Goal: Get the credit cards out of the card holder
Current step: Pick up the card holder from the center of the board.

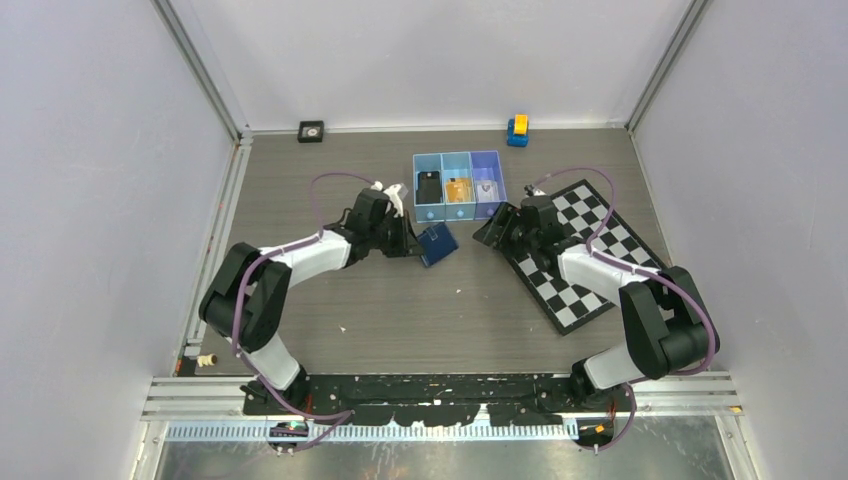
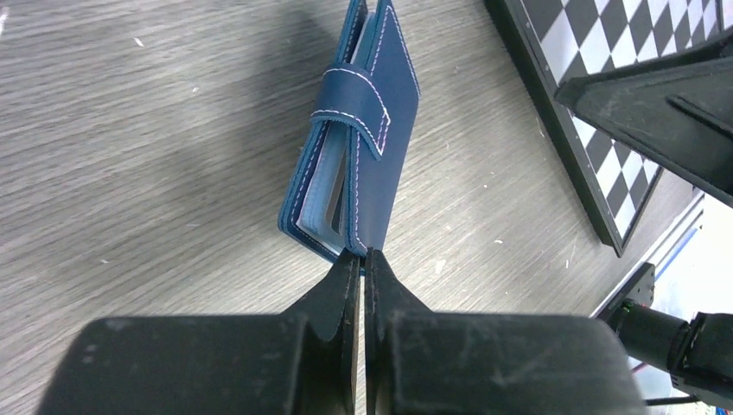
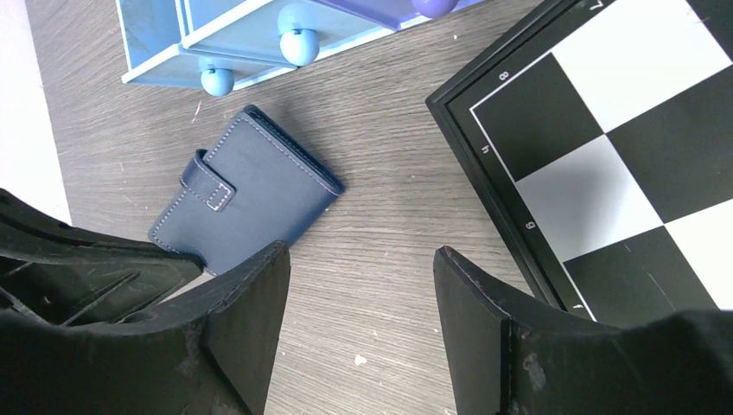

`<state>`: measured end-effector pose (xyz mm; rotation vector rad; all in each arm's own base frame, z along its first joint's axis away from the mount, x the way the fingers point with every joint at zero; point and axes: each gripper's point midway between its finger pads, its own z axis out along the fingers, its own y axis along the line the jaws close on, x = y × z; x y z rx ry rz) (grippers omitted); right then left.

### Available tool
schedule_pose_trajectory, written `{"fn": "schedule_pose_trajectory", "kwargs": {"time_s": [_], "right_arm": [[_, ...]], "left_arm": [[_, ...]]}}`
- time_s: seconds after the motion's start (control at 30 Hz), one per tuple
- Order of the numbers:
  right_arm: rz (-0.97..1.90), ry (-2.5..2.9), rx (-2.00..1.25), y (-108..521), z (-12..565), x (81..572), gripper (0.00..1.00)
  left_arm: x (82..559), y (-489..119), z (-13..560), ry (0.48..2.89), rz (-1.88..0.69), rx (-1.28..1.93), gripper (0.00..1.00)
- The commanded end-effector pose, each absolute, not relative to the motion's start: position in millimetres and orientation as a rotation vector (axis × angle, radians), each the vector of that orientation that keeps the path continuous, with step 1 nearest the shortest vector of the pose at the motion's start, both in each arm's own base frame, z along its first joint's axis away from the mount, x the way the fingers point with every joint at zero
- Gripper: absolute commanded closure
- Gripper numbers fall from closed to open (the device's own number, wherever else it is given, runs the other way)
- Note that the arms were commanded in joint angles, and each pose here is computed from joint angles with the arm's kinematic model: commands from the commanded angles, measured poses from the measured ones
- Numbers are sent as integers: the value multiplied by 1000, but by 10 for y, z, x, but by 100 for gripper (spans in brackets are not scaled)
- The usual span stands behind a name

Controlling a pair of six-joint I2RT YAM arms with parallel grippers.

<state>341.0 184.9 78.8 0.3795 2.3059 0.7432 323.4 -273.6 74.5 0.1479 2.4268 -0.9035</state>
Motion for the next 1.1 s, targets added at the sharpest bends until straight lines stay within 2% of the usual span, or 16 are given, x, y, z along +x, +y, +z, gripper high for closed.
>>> {"fn": "schedule_pose_trajectory", "kwargs": {"time_s": [0.0,0.07,0.13,0.2,0.43,0.6,0.77,1.07], "right_arm": [[817,2243,300,1968,944,3473,31],[861,2218,273,2019,1009,3473,25],[901,2187,256,2058,1092,3462,12],[934,2149,252,2078,1196,3447,9],[1043,2088,477,2104,1377,3501,7],[1267,2043,714,2276,1386,3564,7],[1415,2042,746,2486,1321,3547,7],[1297,2232,704,2724,940,3513,6]], "left_arm": [[3169,-2860,938,2352,-987,236,100],[3169,-2885,979,2331,-1003,250,100],[3158,-2900,1025,2311,-997,276,100],[3135,-2921,1063,2290,-966,315,100],[3022,-2938,1306,2135,-700,429,100],[2979,-2919,1454,2037,-620,452,100],[2915,-3091,1370,2014,-538,549,100],[2811,-3390,1147,1993,-273,759,100]]}}
